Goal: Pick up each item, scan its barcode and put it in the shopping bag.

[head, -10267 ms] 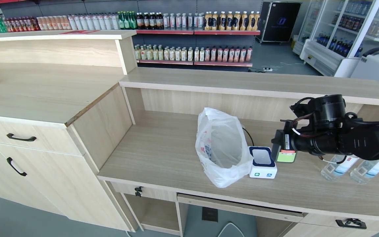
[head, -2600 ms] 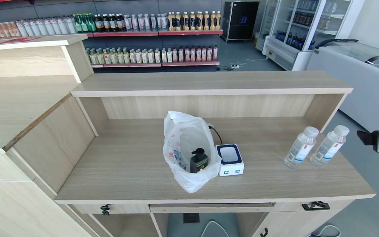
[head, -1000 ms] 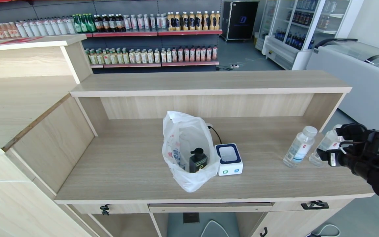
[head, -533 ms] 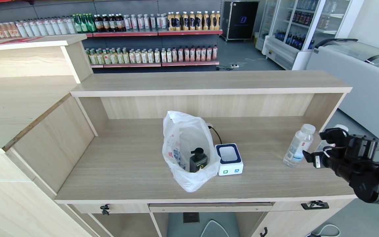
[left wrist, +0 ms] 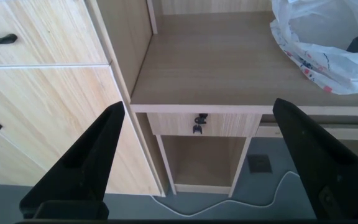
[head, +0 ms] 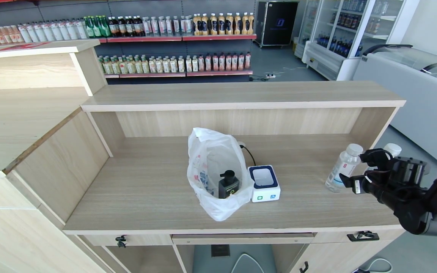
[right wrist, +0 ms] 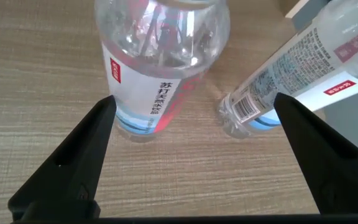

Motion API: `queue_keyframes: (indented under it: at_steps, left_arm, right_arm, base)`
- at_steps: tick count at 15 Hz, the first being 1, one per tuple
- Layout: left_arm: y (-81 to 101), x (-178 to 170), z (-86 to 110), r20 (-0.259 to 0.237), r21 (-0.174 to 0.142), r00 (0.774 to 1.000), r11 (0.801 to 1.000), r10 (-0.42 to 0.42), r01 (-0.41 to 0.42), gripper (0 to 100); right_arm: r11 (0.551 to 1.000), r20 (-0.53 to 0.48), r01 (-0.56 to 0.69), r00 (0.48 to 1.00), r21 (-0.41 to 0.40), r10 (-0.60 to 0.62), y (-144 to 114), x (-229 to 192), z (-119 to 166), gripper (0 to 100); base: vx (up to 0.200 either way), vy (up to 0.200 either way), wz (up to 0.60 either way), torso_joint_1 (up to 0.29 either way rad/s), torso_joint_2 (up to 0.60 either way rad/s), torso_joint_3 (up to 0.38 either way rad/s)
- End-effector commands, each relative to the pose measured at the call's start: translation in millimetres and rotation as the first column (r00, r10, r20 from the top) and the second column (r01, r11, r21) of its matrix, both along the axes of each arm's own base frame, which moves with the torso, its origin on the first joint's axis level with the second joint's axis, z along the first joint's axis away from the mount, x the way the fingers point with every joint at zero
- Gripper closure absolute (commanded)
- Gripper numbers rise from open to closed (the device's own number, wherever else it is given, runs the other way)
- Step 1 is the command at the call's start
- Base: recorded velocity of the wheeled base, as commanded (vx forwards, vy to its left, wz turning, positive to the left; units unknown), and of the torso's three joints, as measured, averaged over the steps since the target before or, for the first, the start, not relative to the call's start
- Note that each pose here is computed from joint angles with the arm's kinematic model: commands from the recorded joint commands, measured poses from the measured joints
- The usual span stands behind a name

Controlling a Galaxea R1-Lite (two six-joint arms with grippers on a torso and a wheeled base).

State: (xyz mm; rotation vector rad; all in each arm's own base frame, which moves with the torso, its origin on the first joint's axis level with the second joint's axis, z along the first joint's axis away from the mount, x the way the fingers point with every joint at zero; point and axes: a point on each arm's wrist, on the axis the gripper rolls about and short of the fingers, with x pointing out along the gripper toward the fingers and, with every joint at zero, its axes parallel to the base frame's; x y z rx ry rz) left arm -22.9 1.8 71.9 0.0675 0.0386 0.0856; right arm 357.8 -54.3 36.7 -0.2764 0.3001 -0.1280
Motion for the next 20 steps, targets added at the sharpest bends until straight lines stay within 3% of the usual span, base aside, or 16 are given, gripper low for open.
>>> queue_keyframes:
  at_steps: [1, 20]
  left_arm:
    - [0.0, 0.0, 0.0, 0.0, 0.0, 1.0, 1.0, 0.001, -0.001, 0]
    - [0.0, 0.0, 0.0, 0.0, 0.0, 1.0, 1.0, 0.001, -0.001, 0]
  right_arm:
    - [1.0, 0.012, -0.01, 1.0, -0.001, 0.01, 3.5, 0.4, 3.5, 0]
    - [0.993, 0.057, -0.117, 0.992, 0.018, 0.116, 29.8, 44.4, -29.9, 0]
  base:
    - [0.0, 0.0, 0.0, 0.0, 0.0, 0.0]
    - [0.0, 0.0, 0.0, 0.0, 0.0, 0.0]
